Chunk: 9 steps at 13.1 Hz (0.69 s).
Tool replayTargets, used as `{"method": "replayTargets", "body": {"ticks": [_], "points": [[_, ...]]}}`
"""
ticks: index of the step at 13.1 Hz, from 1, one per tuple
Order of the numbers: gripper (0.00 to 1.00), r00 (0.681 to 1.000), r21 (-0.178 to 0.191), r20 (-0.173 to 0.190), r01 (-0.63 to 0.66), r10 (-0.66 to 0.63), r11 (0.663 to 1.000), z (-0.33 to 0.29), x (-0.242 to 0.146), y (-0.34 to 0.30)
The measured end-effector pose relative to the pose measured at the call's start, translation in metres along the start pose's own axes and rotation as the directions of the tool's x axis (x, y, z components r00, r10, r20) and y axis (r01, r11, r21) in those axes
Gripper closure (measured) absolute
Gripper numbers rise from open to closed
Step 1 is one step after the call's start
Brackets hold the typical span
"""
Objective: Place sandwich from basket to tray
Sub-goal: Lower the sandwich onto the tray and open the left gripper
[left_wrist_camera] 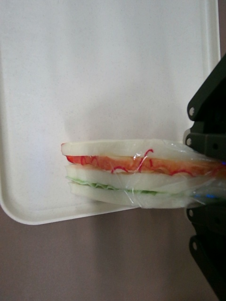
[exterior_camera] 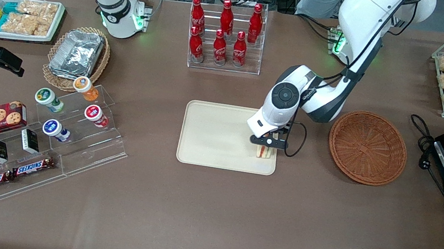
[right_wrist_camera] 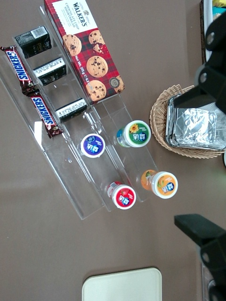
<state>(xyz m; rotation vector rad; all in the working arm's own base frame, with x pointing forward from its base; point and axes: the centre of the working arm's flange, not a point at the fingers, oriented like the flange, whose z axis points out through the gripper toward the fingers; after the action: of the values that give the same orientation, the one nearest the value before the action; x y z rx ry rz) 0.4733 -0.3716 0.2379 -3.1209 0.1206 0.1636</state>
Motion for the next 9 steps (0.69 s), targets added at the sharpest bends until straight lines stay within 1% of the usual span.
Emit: {"method": "replayTargets", "body": {"ticks": [4,6,9], "points": [[0.74,1.000,0.003,0.004,0.015,-0.015,1.000,0.007,0.000,0.001],[0.59,1.000,0.018,0.000,0.002,-0.002,1.000,0.011,-0.001,0.002],[0.26,1.000,0.022,-0.003,-0.003,0.004,1.000,0.012,0.000,0.002]]}}
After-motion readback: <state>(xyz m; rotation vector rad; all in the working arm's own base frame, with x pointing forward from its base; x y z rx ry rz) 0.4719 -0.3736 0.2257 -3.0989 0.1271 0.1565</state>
